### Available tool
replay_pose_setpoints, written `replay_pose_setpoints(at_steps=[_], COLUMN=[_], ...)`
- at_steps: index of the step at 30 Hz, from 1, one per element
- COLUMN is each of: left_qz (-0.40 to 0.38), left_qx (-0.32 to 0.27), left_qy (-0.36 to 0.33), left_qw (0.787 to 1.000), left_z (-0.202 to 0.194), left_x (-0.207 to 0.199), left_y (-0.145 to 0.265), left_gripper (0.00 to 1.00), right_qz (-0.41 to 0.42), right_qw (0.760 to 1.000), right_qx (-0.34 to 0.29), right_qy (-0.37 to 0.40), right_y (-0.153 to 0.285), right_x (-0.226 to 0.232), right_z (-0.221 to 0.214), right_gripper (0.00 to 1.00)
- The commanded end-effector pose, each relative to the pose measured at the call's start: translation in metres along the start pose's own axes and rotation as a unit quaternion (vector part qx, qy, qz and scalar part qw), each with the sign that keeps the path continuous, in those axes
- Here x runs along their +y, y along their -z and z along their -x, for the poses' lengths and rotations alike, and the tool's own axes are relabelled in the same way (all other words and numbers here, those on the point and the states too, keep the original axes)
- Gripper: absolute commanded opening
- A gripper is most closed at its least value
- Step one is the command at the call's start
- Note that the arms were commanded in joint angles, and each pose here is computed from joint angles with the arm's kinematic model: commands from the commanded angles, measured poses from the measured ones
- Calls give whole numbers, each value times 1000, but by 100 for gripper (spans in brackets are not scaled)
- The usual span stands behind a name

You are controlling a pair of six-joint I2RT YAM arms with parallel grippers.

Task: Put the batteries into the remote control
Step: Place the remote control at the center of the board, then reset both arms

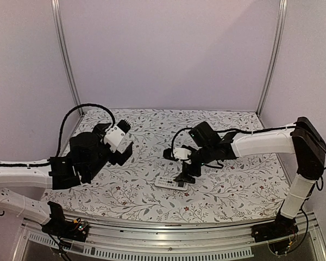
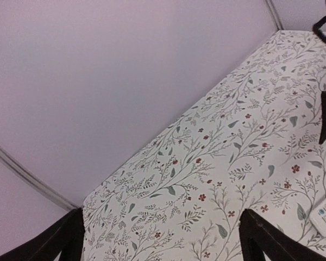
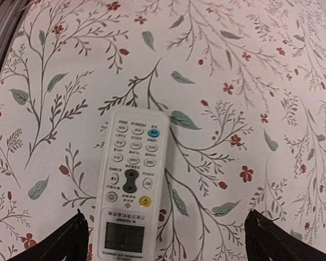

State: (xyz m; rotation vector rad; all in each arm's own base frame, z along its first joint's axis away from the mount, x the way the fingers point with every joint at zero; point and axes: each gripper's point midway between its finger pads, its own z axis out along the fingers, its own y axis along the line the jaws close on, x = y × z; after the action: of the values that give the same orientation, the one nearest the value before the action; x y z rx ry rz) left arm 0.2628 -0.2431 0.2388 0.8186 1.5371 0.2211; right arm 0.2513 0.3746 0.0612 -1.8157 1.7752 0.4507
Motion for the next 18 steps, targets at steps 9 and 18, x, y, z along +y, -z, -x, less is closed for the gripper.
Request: replay_pose_setpoints(at_steps=[9,18], left_qz=[187,238], left_qx=[51,158], left_qy=[342,475], left_qw=[919,832], left_z=[-88,-215], left_x=[174,205], left_y=[-26,-41], left_gripper=[100,100], right_qz=[-351,-516], right_qw=[761,561], right_qx=[-211,-202], right_qy=[-503,-614], right_y=[207,277], right_x=[-179,-125], right_z=[-122,-257], right_gripper=[99,99])
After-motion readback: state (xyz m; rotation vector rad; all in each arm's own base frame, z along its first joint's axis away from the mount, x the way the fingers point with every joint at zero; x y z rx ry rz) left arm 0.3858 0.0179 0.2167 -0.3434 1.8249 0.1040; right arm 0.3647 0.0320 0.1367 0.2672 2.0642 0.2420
